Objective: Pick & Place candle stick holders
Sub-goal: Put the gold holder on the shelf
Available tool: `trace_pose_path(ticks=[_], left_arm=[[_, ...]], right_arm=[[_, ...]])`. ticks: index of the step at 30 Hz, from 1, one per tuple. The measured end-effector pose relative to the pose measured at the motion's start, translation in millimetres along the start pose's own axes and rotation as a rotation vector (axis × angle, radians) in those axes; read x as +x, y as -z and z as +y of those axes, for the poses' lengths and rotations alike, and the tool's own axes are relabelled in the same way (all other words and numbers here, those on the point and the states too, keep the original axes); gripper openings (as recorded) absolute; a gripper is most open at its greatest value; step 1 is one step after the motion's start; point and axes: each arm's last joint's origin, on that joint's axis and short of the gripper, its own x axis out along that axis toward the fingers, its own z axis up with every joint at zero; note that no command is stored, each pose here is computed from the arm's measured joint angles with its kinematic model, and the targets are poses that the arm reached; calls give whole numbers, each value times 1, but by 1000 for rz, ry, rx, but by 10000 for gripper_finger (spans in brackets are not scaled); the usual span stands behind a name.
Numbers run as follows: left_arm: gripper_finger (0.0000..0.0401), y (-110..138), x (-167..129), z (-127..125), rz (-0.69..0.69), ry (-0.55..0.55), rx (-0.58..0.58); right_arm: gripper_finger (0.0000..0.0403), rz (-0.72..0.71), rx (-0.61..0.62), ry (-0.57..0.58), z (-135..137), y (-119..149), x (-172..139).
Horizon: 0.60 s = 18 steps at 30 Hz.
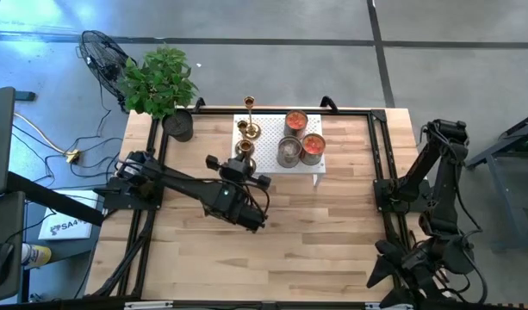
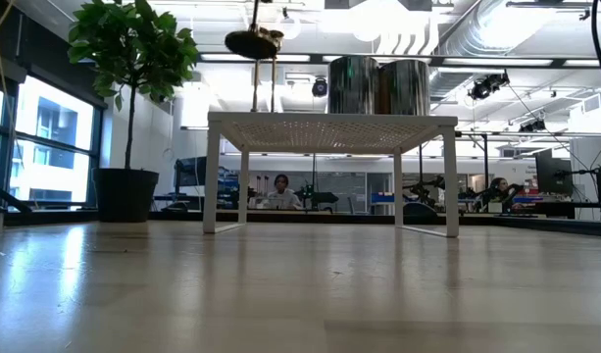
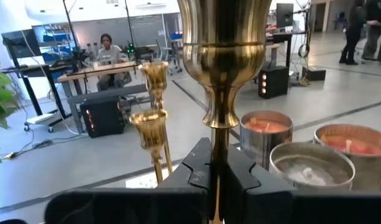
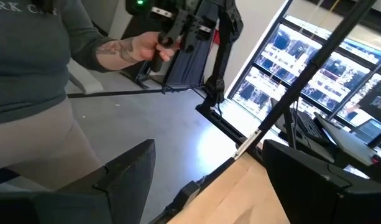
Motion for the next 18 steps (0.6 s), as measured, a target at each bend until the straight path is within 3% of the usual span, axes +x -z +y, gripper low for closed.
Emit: trace_pose_path(ticks=[18], left_arm=[[3,23,-7,-3,13,19,63]], right_arm=[[291,24,0,-18,-18,10,16]])
